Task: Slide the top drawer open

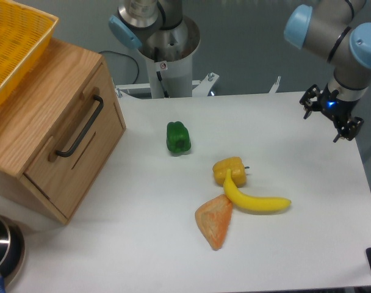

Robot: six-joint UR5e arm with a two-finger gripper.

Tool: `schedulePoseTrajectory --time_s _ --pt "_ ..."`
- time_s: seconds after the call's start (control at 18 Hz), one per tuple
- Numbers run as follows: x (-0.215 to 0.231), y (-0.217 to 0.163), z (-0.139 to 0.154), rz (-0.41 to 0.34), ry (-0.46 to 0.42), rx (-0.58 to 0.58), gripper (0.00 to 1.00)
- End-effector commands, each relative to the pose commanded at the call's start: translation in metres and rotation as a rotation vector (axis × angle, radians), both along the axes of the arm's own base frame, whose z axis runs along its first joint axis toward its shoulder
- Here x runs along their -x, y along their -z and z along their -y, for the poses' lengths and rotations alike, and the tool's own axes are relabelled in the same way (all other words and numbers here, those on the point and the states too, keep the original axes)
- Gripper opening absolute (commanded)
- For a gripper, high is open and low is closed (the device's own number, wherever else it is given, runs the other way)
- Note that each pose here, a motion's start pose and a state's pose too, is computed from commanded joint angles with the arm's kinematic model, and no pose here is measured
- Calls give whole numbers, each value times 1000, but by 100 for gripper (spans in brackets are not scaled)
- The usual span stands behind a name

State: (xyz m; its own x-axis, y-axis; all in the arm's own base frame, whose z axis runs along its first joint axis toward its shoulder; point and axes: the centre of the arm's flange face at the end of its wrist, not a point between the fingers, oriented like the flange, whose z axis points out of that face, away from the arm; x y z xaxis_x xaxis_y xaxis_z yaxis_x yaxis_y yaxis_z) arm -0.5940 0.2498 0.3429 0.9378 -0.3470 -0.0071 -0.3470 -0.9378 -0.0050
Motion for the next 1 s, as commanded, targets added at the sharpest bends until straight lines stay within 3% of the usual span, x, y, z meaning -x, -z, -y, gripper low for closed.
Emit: schedulePoseTrajectory --time_s 0.44,0.83,1.0 --pt "-5 -13 -8 -22 12 -8 100" --pt "-29 -21 -81 -44 -137 -10 100" --pt "-37 -24 -86 -38 -130 -29 100"
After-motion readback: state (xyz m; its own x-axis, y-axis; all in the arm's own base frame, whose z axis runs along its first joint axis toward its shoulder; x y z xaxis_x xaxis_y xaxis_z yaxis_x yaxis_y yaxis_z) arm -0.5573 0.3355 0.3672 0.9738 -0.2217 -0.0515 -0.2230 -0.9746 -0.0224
